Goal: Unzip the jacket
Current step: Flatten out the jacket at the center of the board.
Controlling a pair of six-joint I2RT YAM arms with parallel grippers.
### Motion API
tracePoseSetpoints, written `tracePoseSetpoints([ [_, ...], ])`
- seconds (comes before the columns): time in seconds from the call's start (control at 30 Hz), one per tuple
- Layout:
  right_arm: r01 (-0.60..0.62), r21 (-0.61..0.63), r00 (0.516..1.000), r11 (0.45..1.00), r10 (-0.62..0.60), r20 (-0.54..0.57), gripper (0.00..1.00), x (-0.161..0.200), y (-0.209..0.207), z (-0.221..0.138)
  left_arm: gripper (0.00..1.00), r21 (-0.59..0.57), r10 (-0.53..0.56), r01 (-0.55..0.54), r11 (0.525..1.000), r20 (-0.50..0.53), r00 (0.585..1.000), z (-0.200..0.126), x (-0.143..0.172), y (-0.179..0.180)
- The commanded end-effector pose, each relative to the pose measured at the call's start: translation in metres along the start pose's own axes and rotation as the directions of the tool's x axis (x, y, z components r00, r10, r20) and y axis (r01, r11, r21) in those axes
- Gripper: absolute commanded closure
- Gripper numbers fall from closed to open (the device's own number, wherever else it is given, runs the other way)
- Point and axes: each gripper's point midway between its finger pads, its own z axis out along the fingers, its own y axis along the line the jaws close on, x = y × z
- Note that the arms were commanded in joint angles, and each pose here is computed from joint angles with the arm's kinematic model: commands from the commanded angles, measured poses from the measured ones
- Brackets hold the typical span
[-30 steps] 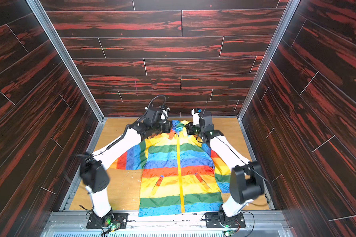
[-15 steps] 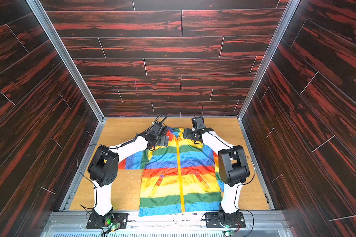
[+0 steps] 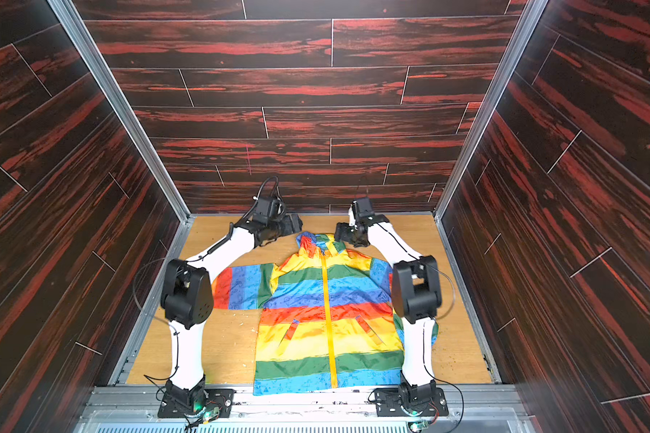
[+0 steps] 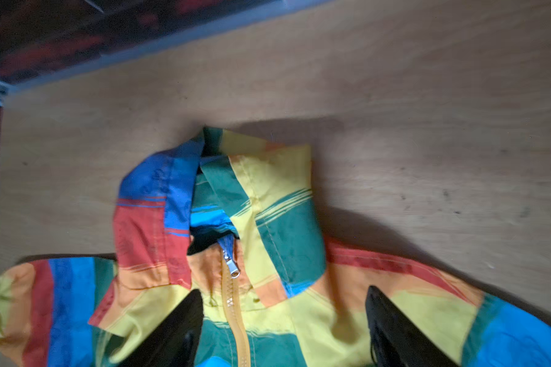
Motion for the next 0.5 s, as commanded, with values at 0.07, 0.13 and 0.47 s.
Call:
tracePoseSetpoints([
  [0.07, 0.029, 0.083, 0.989, 0.996, -0.017, -0.15, 0.19, 0.023, -0.006, 0.035, 0.0, 0.023, -0.136, 0.141, 0.99, -0.156, 0.978, 0.039, 0.032, 0.003],
  [0.13, 0.021, 0.09, 0.988, 0.996, -0.007, -0.151, 0.19, 0.016, -0.005, 0.04, 0.0, 0.04, -0.179, 0.19, 0.981, -0.183, 0.967, 0.05, 0.034, 0.002],
  [0.47, 0.011, 0.08, 0.991, 0.997, 0.0, -0.131, 0.19, 0.012, -0.002, 0.036, 0.0, 0.071, -0.419, 0.459, 0.886, -0.303, 0.856, 0.07, 0.048, 0.001],
])
